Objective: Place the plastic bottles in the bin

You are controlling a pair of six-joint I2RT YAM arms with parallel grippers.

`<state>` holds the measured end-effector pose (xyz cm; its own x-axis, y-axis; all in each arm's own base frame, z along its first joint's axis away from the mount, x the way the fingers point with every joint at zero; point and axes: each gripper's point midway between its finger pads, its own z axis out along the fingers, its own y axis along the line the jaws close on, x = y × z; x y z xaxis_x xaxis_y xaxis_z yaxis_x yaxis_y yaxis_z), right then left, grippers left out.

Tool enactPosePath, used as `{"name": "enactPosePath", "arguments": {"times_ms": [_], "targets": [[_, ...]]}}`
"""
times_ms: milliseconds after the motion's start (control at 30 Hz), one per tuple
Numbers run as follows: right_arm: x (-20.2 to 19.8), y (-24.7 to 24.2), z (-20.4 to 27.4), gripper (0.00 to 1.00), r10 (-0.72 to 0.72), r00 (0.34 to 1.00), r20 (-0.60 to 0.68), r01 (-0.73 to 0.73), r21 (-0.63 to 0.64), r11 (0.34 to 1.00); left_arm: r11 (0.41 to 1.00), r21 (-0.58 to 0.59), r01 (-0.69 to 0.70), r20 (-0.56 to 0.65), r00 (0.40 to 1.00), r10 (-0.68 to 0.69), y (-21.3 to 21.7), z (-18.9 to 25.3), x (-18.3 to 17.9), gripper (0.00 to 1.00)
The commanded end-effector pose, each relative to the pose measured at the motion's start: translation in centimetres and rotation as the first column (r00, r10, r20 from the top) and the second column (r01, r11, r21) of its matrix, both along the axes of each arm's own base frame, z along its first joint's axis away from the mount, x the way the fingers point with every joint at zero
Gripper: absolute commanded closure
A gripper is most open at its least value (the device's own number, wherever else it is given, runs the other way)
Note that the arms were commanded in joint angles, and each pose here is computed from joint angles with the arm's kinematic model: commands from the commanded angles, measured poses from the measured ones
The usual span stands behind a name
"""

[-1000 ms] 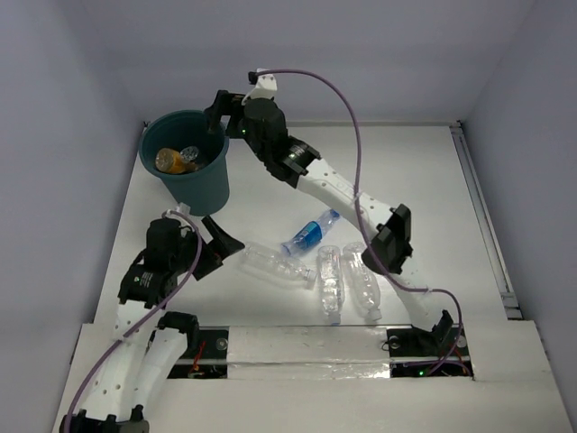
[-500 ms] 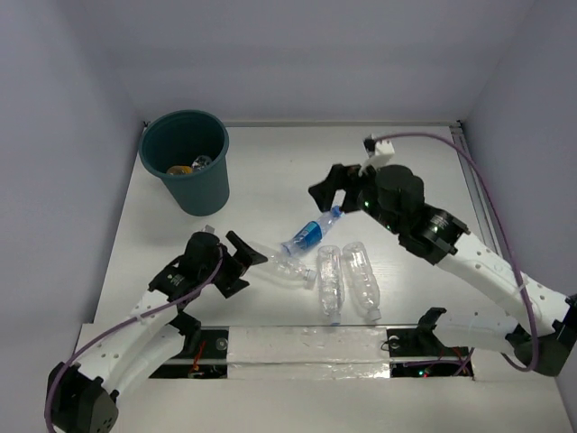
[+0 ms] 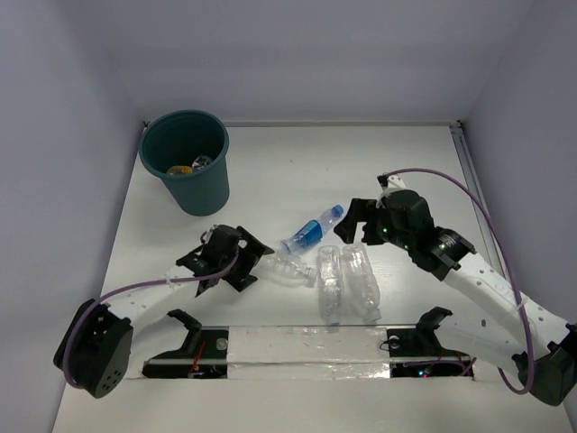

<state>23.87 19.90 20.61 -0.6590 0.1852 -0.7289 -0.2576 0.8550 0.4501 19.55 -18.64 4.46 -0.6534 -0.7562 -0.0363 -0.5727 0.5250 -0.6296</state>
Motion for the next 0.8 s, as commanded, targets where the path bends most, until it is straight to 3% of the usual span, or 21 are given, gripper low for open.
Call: {"name": "enactPosePath", "arguments": {"times_ms": [0, 167, 400, 567, 633, 700, 733, 767], "targets": [[0.3, -0.1, 0.3, 0.00, 0.012, 1.000, 0.019, -0.012, 0.008, 1.000, 0.999, 0.014, -0.052, 0.063, 0.997, 0.051, -0.6, 1.5, 2.4, 0.01], [1.9, 0.3, -2.5, 0.00, 0.004, 0.998, -0.067, -0.005, -0.018, 1.000, 0.990, 0.079, -0.117, 0.065, 0.992, 0.112, 0.4, 0.6, 3.6, 0.01], [7.1, 1.2, -5.3, 0.00, -0.075, 0.986, -0.150, 0.071, -0.034, 0.997, 0.975, 0.172, -0.138, 0.066, 0.990, 0.128, 1.7, -0.7, 3.9, 0.04], [9.9, 2.4, -7.1, 0.00, -0.136, 0.967, -0.215, 0.134, -0.026, 0.991, 0.965, 0.230, -0.128, 0.106, 0.989, 0.106, 2.8, -0.6, 3.8, 0.25], [10.5, 2.8, -8.5, 0.00, -0.161, 0.953, -0.255, 0.159, -0.031, 0.987, 0.962, 0.244, -0.125, 0.121, 0.988, 0.098, 3.2, -0.2, 3.7, 0.41], [11.2, 3.2, -8.9, 0.00, -0.176, 0.947, -0.269, 0.177, -0.019, 0.984, 0.956, 0.269, -0.119, 0.141, 0.986, 0.084, 3.7, -0.1, 3.7, 0.47], [11.5, 3.4, -9.3, 0.00, -0.182, 0.943, -0.279, 0.183, -0.024, 0.983, 0.956, 0.268, -0.119, 0.156, 0.985, 0.079, 3.8, 0.3, 3.7, 0.59], [11.6, 3.5, -10.4, 0.00, -0.188, 0.934, -0.304, 0.185, -0.039, 0.982, 0.954, 0.277, -0.119, 0.167, 0.983, 0.074, 4.0, 0.5, 3.7, 0.64]]}}
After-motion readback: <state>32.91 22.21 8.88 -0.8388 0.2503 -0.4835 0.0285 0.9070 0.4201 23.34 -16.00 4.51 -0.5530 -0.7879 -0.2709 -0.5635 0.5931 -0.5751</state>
